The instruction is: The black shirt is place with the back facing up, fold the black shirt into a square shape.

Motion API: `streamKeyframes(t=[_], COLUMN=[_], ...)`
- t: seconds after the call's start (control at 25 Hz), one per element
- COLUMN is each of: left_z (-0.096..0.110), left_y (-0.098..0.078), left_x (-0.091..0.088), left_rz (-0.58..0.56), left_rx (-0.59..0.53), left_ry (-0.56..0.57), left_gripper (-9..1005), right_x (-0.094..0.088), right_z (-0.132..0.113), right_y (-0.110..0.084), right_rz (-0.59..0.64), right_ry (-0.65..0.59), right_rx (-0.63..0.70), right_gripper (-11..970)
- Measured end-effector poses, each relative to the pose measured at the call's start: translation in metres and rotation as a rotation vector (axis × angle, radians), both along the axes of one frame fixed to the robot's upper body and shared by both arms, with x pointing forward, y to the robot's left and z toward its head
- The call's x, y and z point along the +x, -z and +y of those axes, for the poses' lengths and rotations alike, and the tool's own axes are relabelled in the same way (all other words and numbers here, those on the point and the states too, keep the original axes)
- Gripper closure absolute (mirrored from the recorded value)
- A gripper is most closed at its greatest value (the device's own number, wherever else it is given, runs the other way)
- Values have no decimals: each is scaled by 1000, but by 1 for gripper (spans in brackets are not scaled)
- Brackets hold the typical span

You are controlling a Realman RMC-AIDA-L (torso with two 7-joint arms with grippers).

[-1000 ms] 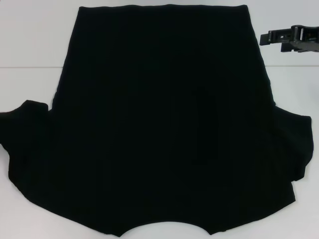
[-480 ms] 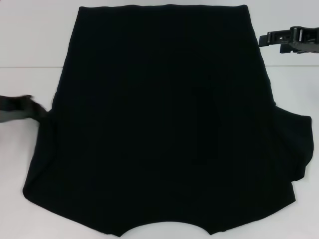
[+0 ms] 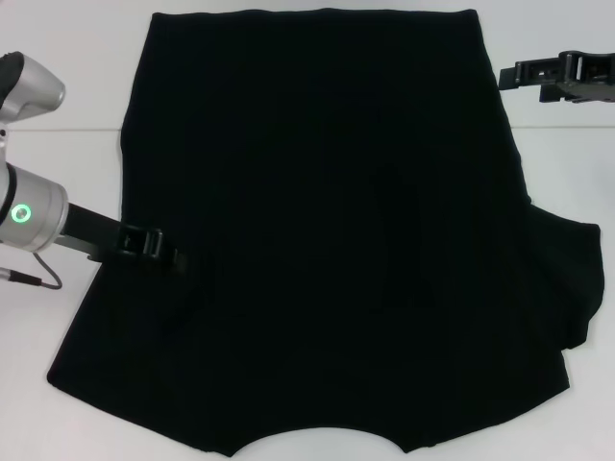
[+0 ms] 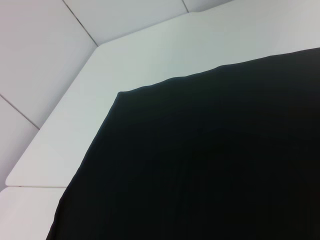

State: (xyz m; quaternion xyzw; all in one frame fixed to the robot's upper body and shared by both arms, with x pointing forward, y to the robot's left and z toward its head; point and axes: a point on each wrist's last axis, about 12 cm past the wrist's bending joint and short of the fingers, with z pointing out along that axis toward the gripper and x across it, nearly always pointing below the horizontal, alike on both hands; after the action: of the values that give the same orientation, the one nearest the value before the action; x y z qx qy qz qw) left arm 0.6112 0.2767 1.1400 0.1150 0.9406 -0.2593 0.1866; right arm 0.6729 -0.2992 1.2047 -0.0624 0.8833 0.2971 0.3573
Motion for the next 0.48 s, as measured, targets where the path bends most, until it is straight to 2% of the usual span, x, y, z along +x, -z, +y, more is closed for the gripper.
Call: streamKeyframes(t=[0.08, 0.2, 0.32, 0.4, 0.48], left_z=[3, 19, 40, 46, 50], left_y=[-2, -7, -10, -10, -9], left_x=[1, 0, -8, -17, -33], left_rz=[-8, -35, -58, -73, -127], left_rx=[1, -17, -69, -116, -190], left_ry=[-10, -72, -97, -45, 90], left_gripper=[914, 910, 766, 670, 630], right_x=[0, -1, -2, -3, -7], right_z=[0, -1, -3, -6, -10], right_y=[0, 0, 1, 1, 0], right_rz=[1, 5, 13, 21, 35], right_ry=[0, 1, 9, 7, -14], right_rx=[1, 4, 9, 6, -29], right_gripper=[237, 240, 242, 244, 246])
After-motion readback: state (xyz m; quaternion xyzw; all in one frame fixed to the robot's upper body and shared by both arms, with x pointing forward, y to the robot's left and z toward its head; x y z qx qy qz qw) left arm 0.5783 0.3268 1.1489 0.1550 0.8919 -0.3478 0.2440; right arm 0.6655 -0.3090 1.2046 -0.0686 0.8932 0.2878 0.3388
